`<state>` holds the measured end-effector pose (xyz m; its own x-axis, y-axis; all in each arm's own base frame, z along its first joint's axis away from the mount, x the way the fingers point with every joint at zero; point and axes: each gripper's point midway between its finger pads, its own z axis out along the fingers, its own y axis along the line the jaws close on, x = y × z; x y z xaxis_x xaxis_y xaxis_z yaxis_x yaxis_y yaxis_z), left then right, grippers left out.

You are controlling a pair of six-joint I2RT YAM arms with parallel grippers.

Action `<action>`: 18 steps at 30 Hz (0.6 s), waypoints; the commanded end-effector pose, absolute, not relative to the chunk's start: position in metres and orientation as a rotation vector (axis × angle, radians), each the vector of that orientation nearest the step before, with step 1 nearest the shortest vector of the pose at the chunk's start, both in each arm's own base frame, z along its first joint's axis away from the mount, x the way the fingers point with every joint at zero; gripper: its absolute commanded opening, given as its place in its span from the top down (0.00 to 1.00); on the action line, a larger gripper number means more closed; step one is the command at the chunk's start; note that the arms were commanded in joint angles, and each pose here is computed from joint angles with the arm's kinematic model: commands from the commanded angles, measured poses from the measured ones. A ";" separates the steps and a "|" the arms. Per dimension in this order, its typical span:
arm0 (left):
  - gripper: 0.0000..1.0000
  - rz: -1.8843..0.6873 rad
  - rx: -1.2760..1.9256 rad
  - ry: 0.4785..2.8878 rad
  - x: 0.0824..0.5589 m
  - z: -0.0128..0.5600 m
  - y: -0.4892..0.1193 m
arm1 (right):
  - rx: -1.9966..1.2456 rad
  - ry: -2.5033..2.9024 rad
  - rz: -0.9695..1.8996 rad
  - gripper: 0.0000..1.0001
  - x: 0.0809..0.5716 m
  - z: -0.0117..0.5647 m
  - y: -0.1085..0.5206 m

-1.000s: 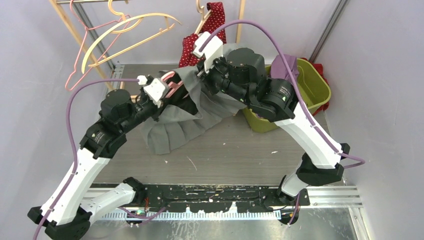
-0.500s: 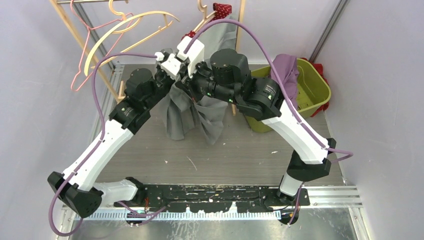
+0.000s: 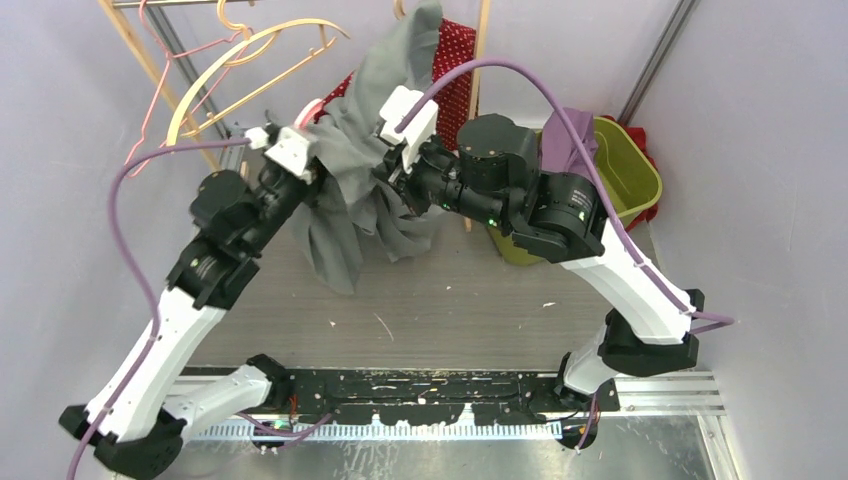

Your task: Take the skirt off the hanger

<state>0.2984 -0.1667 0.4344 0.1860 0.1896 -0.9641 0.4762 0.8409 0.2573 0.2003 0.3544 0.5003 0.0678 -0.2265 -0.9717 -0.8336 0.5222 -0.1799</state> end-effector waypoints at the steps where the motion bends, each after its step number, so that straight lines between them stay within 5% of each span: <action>1: 1.00 -0.192 0.495 1.257 0.272 0.479 -0.140 | -0.803 1.393 0.451 0.99 0.222 0.538 0.327; 2: 1.00 -0.192 0.490 1.270 0.271 0.476 -0.139 | -0.757 1.401 0.404 0.96 0.230 0.541 0.320; 4: 1.00 -0.209 0.488 1.288 0.268 0.475 -0.138 | -0.678 1.412 0.315 0.62 0.243 0.544 0.308; 6: 1.00 -0.221 0.471 1.285 0.265 0.479 -0.137 | -0.683 1.413 0.258 0.53 0.248 0.541 0.304; 8: 1.00 -0.224 0.462 1.277 0.263 0.485 -0.135 | -0.724 1.421 0.235 0.29 0.248 0.533 0.306; 18: 1.00 -0.177 0.592 1.341 0.276 0.486 -0.148 | -0.939 1.388 0.284 0.08 0.209 0.513 0.337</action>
<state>0.2870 -0.1489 0.4373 0.1298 0.2044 -0.9703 0.4417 0.8642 0.2411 0.2230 0.3368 0.5046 0.1481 -0.3149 -0.9375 -0.6773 0.6584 -0.3282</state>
